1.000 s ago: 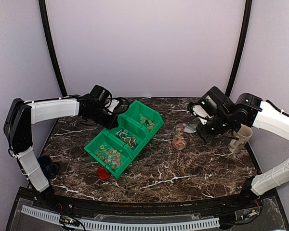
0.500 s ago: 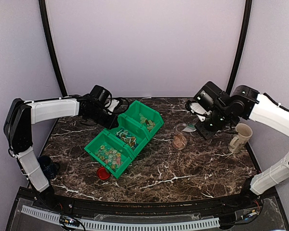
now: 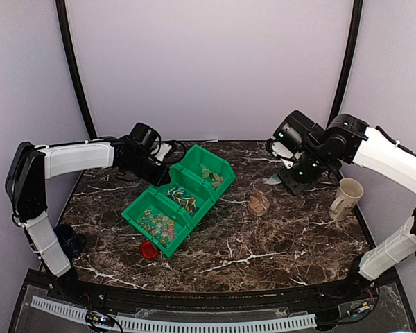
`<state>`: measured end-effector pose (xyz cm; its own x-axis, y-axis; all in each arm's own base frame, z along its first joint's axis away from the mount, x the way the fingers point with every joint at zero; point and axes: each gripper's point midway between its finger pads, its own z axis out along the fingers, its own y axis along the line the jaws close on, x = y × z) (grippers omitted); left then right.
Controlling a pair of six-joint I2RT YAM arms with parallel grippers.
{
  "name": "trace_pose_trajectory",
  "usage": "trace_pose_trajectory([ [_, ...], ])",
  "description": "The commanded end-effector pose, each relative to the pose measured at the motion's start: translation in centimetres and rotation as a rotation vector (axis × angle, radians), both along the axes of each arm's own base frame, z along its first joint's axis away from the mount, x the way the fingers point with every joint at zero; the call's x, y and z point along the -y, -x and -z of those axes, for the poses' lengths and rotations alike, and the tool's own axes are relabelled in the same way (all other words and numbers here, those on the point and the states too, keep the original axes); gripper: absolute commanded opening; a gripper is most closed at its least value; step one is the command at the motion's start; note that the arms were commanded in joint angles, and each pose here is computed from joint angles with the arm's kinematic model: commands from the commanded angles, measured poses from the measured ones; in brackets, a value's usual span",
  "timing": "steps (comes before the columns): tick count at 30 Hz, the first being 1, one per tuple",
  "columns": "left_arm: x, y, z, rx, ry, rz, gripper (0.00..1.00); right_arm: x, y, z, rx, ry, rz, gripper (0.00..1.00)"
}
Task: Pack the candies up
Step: Move the packing bottle to the center of the board.
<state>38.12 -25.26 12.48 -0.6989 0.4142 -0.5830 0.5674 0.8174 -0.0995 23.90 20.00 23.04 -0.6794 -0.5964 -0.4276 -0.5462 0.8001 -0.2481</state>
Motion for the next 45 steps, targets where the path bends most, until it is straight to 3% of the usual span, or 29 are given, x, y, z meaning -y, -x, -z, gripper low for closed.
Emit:
trace_pose_trajectory([
  [1,1.7,-1.7,-4.8,0.097,0.126,0.001,0.0,0.5,-2.0,-3.2,0.208,-0.128,0.125,0.0],
  [7,1.3,-2.1,-4.9,0.088,0.129,-0.032,0.0,2.6,-3.9,-3.8,0.386,-0.216,0.299,0.0],
  [13,0.0,-3.0,-4.9,0.089,0.129,-0.086,0.0,4.9,-5.3,-1.4,0.466,-0.27,0.453,0.0],
  [24,-1.8,-4.0,-5.1,0.09,0.12,-0.158,0.0,5.3,-8.4,7.1,0.414,-0.328,0.522,0.0],
  [33,-2.4,-4.4,-5.0,0.089,0.115,-0.175,0.0,3.1,-8.4,13.0,0.286,-0.283,0.386,0.0],
  [45,-2.8,-4.7,-5.0,0.09,0.11,-0.184,0.0,-1.1,-6.6,15.7,0.169,-0.279,0.165,0.0],
])
